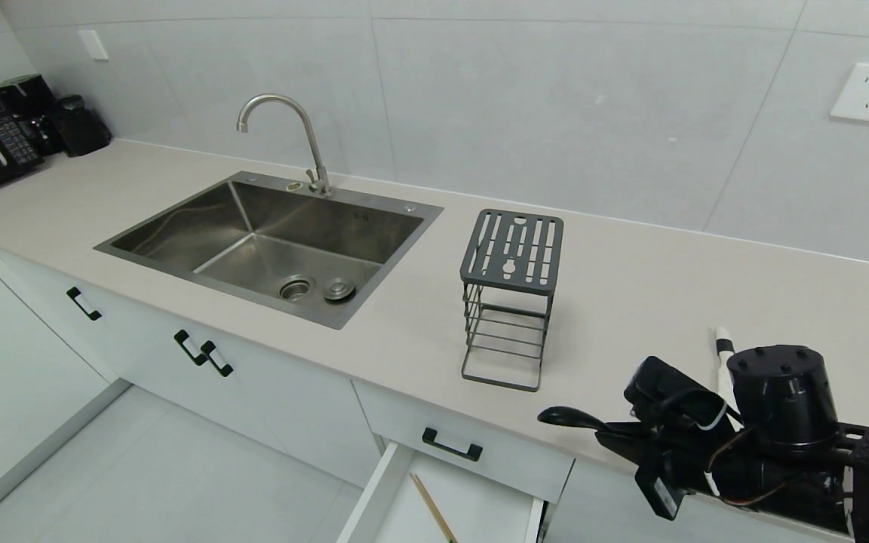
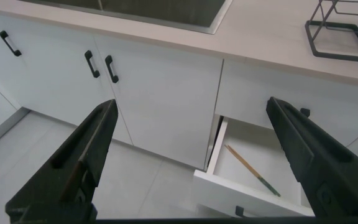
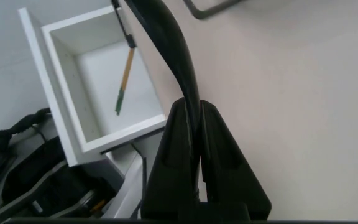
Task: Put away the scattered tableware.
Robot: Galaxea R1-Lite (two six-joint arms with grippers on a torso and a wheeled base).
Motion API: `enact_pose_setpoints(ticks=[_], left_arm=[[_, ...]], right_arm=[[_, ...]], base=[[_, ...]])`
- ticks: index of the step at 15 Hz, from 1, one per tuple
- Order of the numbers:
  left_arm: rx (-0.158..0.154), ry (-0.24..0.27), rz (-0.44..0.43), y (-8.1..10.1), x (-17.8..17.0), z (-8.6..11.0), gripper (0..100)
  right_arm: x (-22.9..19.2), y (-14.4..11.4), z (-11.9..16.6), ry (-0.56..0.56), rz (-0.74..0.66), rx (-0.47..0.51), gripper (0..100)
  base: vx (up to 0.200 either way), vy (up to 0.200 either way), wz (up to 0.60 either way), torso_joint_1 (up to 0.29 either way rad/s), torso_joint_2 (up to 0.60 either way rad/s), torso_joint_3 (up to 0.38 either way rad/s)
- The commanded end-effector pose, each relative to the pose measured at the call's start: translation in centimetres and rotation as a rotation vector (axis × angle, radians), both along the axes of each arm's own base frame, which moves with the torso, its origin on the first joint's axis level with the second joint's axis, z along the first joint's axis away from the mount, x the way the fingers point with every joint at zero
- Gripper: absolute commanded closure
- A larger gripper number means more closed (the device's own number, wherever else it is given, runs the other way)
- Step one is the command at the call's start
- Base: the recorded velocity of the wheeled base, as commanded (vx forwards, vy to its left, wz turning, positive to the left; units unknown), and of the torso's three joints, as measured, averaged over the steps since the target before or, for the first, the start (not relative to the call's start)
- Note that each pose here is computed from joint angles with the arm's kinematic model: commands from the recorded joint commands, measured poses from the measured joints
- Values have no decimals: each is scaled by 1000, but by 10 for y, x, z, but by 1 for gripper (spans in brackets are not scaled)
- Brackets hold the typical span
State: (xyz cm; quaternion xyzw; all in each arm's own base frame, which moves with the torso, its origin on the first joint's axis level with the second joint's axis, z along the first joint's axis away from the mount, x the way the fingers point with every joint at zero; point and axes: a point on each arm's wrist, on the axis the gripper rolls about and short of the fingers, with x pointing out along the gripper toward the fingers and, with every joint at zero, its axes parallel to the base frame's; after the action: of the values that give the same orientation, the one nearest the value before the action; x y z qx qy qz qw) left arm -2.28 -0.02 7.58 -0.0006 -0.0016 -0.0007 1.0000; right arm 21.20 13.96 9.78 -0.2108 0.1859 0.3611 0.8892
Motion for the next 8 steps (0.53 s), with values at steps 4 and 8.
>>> enact_pose_setpoints(ticks=[4,8], left_arm=[[0,0,0,0,0,0,0],[0,0,0,0,0,0,0]], right_arm=[[-16,16,5,-16,89,8,100],[-26,31,8,5,137,50,100]], base=[[0,0,0,0,0,0],[0,0,0,0,0,0]])
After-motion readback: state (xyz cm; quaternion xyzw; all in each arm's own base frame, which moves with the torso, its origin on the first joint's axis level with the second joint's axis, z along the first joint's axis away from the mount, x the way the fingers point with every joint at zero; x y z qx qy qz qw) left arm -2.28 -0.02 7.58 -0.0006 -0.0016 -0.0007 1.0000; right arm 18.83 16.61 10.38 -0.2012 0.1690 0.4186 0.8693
